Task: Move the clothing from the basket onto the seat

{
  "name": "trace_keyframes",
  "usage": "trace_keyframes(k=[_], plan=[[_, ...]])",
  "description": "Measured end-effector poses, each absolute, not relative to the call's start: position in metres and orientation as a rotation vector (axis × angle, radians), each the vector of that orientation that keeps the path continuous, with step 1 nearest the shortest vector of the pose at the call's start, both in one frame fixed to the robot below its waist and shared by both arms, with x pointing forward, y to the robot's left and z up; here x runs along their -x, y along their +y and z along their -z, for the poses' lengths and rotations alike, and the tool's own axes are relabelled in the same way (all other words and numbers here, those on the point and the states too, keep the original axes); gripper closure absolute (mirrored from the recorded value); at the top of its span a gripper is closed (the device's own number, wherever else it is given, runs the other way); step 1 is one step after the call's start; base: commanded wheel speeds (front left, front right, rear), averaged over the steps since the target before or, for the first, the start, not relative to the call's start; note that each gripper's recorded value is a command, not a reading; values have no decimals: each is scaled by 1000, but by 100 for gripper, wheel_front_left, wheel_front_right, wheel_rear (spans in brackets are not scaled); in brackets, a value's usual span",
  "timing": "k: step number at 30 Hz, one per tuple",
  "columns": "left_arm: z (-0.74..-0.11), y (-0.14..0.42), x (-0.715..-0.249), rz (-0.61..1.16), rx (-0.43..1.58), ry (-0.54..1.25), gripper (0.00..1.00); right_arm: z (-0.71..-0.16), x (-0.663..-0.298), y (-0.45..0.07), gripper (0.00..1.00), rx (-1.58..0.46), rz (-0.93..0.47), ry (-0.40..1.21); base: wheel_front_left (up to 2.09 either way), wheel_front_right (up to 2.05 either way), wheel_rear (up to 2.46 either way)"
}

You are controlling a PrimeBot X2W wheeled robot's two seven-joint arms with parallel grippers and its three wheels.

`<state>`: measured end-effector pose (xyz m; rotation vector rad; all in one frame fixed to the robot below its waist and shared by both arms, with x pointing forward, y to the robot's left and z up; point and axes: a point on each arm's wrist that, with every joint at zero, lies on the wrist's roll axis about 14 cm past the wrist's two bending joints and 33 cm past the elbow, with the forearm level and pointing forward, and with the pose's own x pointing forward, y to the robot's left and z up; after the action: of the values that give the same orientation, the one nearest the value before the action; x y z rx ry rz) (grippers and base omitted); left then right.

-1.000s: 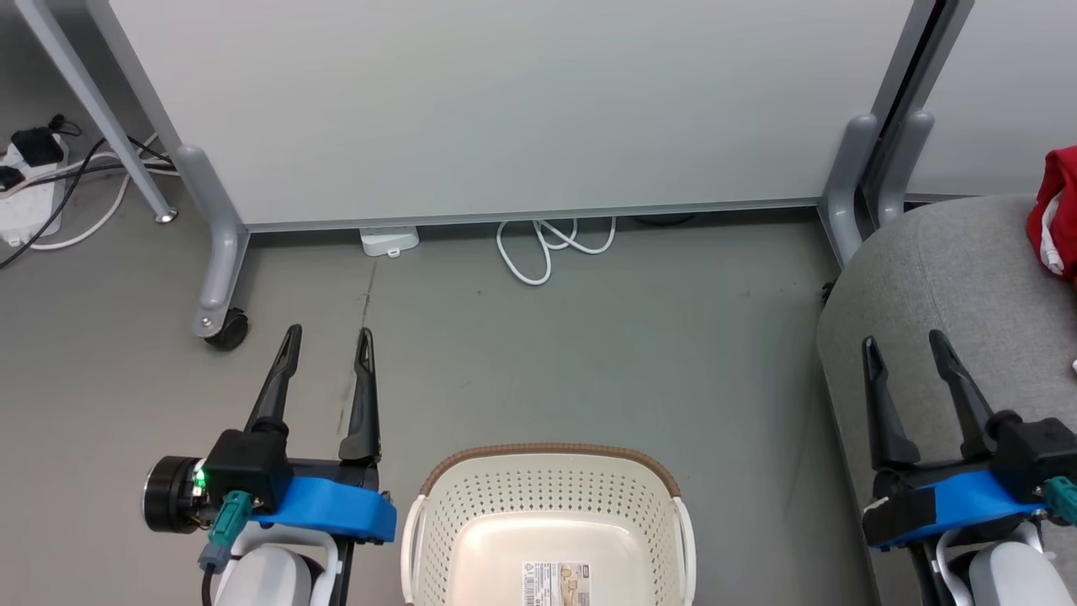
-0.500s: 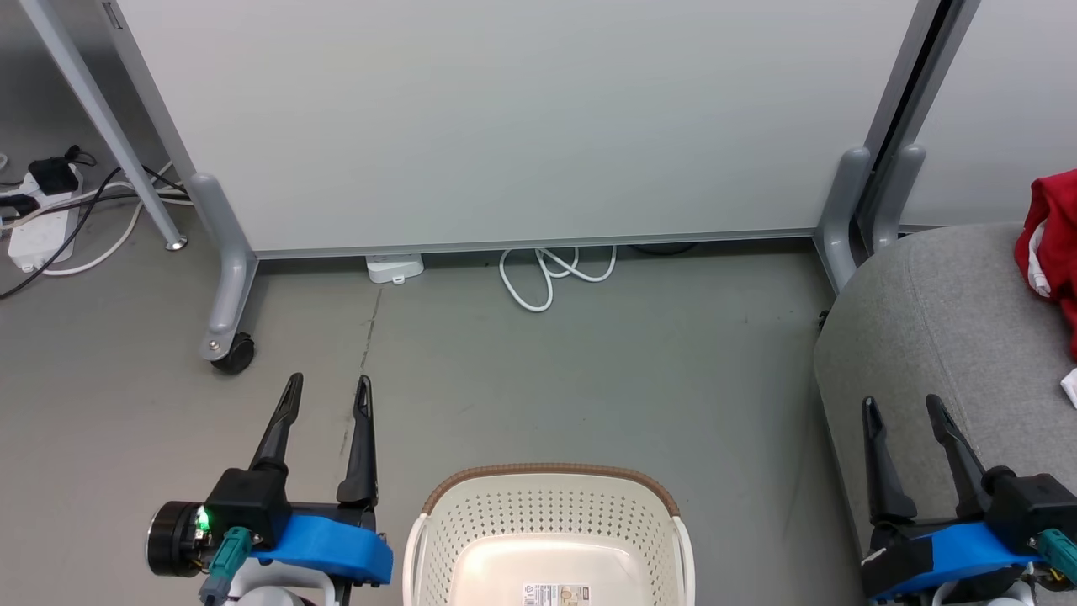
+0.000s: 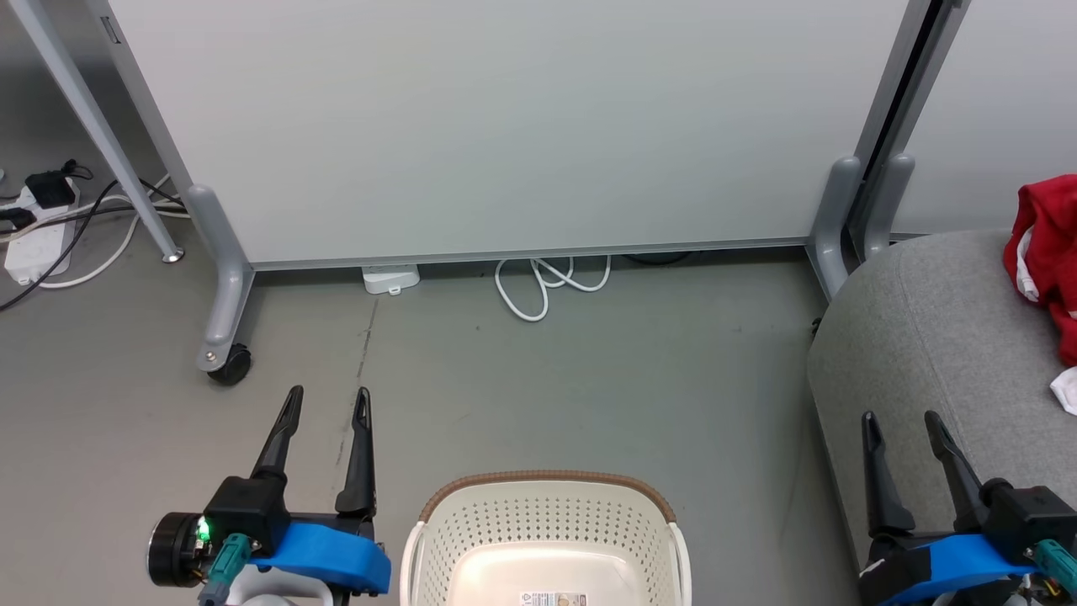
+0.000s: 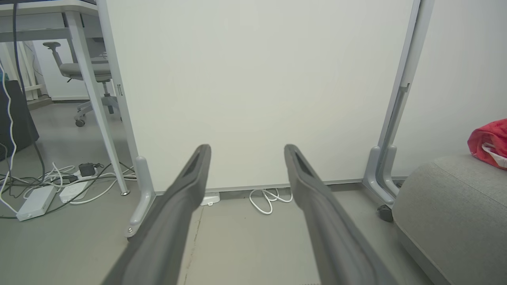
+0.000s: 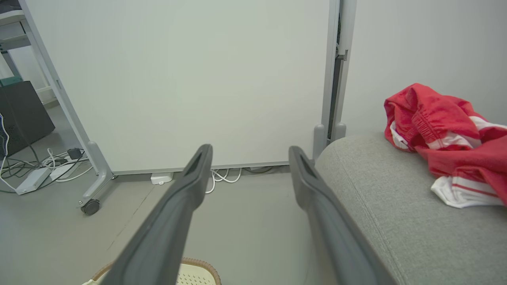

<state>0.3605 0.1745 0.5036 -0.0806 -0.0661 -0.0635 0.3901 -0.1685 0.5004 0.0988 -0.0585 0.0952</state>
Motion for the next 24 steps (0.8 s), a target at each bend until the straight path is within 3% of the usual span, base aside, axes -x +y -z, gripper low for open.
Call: trace_keyframes(k=[6, 7, 13, 24], plan=[[-502, 174, -360, 65, 85, -60, 0, -500, -389, -169, 0, -102, -91, -57, 0, 0, 0], [-502, 174, -360, 65, 86, -60, 100, -500, -389, -169, 100, -102, -91, -57, 0, 0, 0], [-471, 174, -346, 53, 109, 40, 100, -476, -381, -170, 100, -122, -79, 26, 0, 0, 0], [-468, 185, -349, -12, 317, 69, 100, -472, -380, -179, 100, -331, -19, 58, 0, 0, 0]])
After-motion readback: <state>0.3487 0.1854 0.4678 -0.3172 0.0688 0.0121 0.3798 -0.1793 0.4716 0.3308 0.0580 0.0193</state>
